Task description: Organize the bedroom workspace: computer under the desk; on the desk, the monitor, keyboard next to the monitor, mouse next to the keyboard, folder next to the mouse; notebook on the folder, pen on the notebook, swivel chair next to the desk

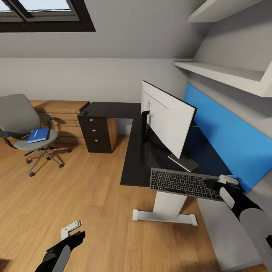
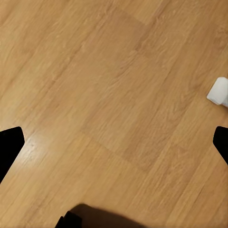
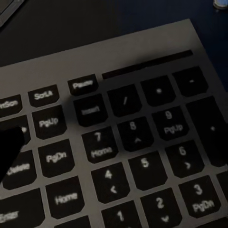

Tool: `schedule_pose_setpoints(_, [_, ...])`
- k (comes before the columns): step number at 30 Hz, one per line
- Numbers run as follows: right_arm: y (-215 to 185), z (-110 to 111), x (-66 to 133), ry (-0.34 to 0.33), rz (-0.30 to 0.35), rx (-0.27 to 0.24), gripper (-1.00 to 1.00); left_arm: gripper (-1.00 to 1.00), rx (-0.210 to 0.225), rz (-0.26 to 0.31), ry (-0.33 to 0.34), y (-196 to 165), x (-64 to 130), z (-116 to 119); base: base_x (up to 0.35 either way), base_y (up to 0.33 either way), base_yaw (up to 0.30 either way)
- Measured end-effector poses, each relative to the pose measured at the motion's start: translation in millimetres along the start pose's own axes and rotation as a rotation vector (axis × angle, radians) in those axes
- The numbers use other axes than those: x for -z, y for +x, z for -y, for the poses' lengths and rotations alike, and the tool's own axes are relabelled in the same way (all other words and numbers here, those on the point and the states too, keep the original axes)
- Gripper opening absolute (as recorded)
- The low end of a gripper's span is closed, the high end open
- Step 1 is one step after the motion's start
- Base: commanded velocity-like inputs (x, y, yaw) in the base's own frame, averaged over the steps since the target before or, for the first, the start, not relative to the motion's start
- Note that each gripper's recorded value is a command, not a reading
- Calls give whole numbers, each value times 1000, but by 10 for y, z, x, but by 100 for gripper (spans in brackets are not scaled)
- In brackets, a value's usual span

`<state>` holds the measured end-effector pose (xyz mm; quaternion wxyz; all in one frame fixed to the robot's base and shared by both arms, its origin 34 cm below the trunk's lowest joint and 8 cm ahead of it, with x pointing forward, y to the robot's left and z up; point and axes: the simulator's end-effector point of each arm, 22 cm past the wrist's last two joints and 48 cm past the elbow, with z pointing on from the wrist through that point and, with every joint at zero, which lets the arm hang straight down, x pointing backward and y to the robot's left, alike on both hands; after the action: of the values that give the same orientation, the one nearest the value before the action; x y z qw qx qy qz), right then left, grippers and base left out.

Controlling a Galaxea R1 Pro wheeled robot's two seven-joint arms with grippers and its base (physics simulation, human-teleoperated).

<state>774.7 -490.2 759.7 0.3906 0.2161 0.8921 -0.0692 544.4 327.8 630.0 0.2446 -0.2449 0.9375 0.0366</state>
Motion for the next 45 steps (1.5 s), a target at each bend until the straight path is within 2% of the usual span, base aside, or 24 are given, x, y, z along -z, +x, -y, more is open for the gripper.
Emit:
schedule_pose_setpoints(3, [-19,-5,2,-1,5,0,100,100,0,0,0,0,0,0,0,0,0])
schedule_pose_setpoints(10, [-266,-105,47,-22,65,1,100,100,0,4,1,-5,4,8,114,0,0])
schedule_pose_setpoints(22, [-406,-116,63,-24,129,0,100,100,0,4,0,-7,2,2,106,0,0])
schedule_pose_setpoints(33, [-432,-94,63,-19,145,2,100,100,-1,4,0,-8,1,2,109,-1,0])
schedule_pose_setpoints(38, [-307,-106,37,-1,128,48,100,100,0,-19,6,126,-10,92,0,0,0])
schedule_pose_setpoints(45, [-325,-108,42,-5,134,63,100,100,4,-25,14,164,-2,157,0,0,0])
